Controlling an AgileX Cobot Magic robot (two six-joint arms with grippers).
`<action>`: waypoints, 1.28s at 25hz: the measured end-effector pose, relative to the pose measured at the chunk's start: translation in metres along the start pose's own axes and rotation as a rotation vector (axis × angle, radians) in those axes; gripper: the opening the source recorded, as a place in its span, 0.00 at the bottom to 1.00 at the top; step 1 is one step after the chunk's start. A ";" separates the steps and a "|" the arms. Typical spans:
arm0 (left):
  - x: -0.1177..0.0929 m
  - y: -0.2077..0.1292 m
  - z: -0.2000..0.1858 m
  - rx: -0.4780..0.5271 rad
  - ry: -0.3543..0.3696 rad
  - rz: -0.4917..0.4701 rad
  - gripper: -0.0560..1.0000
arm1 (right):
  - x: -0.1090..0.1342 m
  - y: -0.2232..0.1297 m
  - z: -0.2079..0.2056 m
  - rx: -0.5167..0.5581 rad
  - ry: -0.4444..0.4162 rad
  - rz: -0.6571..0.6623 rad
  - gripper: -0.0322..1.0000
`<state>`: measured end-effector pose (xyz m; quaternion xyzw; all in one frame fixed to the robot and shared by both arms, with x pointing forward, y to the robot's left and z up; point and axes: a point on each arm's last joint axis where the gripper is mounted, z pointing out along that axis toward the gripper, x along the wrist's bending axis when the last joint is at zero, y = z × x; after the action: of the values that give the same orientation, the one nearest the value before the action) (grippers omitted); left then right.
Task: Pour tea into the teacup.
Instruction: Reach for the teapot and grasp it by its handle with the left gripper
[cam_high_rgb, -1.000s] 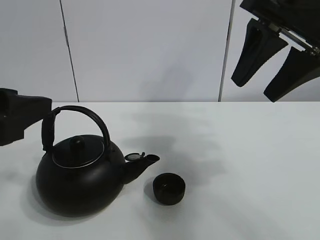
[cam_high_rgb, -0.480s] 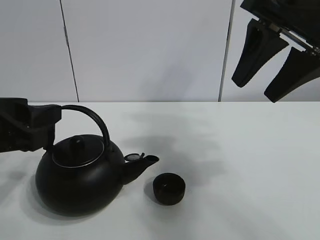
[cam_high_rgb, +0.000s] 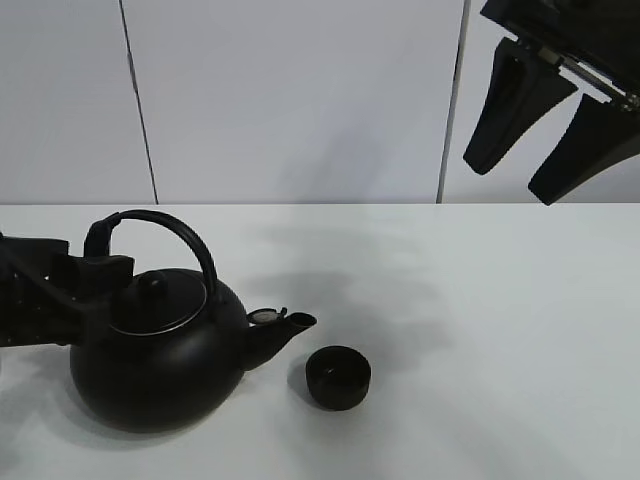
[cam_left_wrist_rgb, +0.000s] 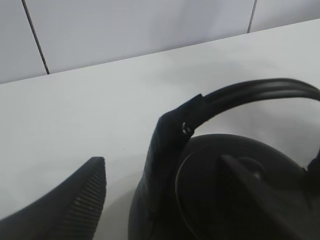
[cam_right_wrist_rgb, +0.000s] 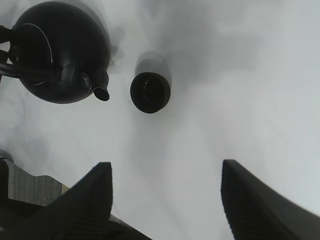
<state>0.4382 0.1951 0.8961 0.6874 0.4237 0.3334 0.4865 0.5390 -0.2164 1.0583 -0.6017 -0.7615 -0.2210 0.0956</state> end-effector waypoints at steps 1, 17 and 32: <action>0.000 -0.001 0.001 0.003 0.000 -0.001 0.48 | 0.000 0.000 0.000 0.000 0.000 0.000 0.45; -0.002 0.007 0.017 -0.038 0.001 -0.005 0.45 | 0.000 0.000 0.000 -0.001 0.001 0.001 0.45; -0.002 0.011 0.019 -0.036 -0.009 0.017 0.20 | 0.000 0.000 0.000 -0.002 0.003 0.001 0.45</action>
<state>0.4563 0.1839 0.9007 0.6835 0.4096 0.3422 0.4979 0.5391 -0.2161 1.0585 -0.6019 -0.7608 -0.2227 0.0965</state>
